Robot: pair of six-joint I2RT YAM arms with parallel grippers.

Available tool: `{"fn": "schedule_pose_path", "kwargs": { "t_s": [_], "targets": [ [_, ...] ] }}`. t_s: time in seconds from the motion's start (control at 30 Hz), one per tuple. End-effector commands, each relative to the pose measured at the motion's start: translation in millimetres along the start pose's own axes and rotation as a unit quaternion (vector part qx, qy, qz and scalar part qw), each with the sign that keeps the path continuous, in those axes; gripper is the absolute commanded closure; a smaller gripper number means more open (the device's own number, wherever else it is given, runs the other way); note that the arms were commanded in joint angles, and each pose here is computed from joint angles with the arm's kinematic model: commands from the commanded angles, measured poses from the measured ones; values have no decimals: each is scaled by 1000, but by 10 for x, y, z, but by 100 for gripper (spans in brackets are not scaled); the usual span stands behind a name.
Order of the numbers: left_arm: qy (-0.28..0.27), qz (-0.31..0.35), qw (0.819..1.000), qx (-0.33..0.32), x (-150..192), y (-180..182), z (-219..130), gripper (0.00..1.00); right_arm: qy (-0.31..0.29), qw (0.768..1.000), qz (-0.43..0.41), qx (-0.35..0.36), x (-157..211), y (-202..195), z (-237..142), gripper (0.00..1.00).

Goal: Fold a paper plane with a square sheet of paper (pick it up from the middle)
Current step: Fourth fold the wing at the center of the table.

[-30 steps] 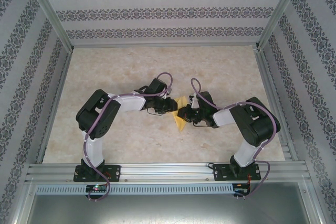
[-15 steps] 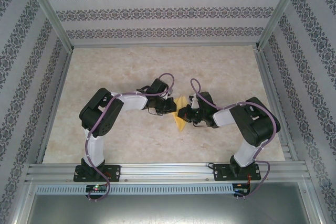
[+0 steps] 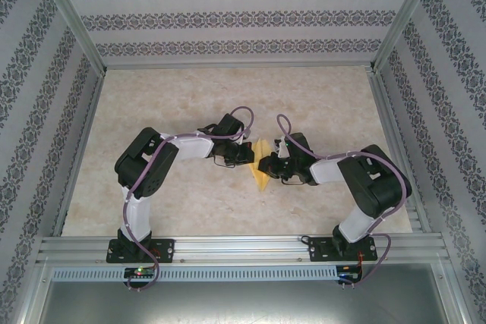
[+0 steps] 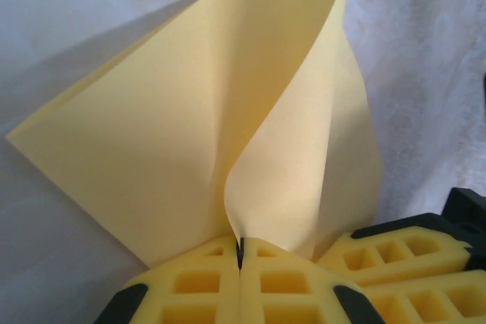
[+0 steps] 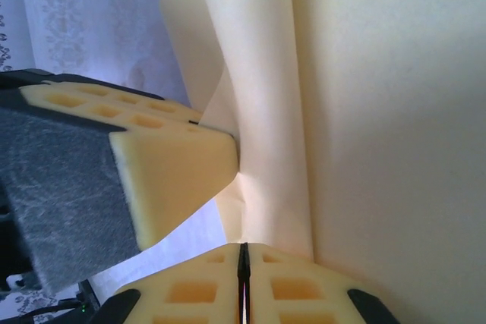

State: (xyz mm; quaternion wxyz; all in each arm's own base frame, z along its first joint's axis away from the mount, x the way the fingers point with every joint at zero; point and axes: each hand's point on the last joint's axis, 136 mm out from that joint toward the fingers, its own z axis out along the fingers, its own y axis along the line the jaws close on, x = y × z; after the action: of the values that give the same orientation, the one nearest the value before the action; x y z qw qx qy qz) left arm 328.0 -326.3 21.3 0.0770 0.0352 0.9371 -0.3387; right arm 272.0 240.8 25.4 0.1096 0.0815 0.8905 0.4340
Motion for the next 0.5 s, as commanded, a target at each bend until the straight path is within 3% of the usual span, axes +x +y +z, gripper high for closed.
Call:
{"fn": "schedule_pose_path", "kwargs": {
  "t_s": [0.0,0.47],
  "targets": [
    [14,2,998,-54,89,263,-8,100,8,1000,-20,10,92,19,-62,89],
    [19,1,998,-57,120,331,23,100,43,998,-40,33,466,26,-174,91]
  ]
}}
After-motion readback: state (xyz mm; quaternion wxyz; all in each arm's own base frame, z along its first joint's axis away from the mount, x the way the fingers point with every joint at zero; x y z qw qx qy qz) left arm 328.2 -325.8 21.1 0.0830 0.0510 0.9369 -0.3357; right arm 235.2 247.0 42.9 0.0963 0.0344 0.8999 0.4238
